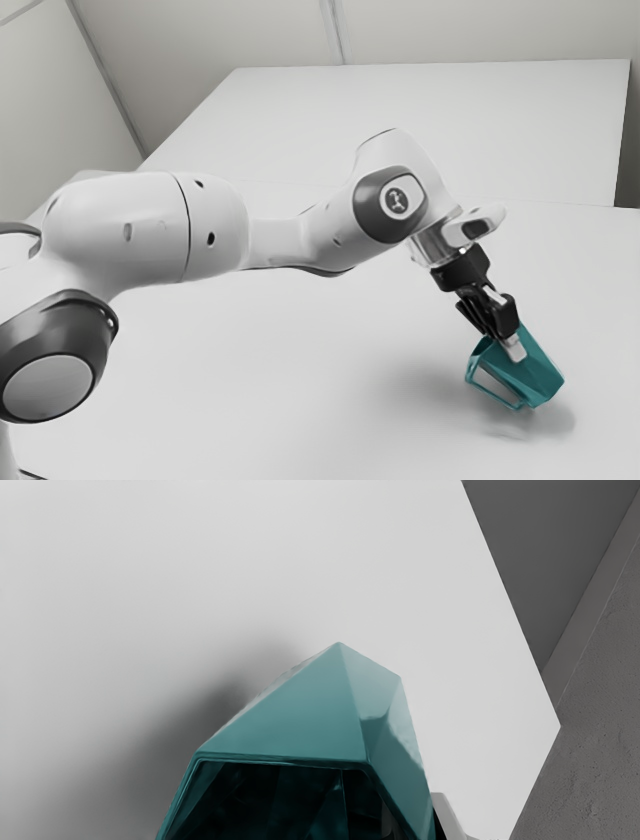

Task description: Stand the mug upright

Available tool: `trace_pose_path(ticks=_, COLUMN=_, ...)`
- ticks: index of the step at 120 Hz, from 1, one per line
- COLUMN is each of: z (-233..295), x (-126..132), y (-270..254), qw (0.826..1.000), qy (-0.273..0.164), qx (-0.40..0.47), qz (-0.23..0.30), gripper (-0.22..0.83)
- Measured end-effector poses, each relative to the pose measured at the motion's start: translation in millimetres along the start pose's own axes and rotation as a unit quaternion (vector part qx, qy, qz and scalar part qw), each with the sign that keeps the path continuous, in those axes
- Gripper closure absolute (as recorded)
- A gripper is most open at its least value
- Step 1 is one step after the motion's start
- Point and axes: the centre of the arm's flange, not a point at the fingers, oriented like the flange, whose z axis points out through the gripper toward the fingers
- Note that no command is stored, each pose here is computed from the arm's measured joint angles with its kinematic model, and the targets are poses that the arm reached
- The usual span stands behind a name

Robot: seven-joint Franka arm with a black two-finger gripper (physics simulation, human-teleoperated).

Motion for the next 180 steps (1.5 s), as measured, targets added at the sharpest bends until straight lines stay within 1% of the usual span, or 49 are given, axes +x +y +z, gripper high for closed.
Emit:
trace_pose_path(ticks=17, z=-20, x=-3, y=-6, qw=0.999, qy=-0.003, qx=0.034, qz=0.002, gripper=0.79)
trace_pose_path(ticks=38, z=-53, x=-16, y=-28, qw=0.996, qy=-0.007, qx=0.085, qz=-0.012, gripper=0.79)
trace_pose_path(ticks=64, z=-108, x=-45, y=-65, qw=0.986, qy=-0.012, qx=0.163, qz=-0.038, gripper=0.79)
trace_pose_path(ticks=76, z=-130, x=-55, y=-82, qw=0.976, qy=-0.022, qx=0.211, qz=-0.045, gripper=0.79)
trace_pose_path(ticks=89, z=-150, x=-68, y=-103, qw=0.962, qy=-0.035, qx=0.265, qz=-0.057, gripper=0.79)
trace_pose_path(ticks=111, z=-199, x=-93, y=-158, qw=0.938, qy=-0.037, qx=0.328, qz=-0.108, gripper=0.79)
trace_pose_path(ticks=123, z=-225, x=-107, y=-177, qw=0.927, qy=-0.032, qx=0.351, qz=-0.128, gripper=0.79)
trace_pose_path(ticks=138, z=-239, x=-118, y=-191, qw=0.915, qy=-0.035, qx=0.375, qz=-0.147, gripper=0.79)
trace_pose_path(ticks=157, z=-268, x=-139, y=-215, qw=0.900, qy=-0.024, qx=0.394, qz=-0.186, gripper=0.79)
trace_pose_path(ticks=180, z=-270, x=-142, y=-223, qw=0.890, qy=-0.024, qx=0.407, qz=-0.206, gripper=0.79)
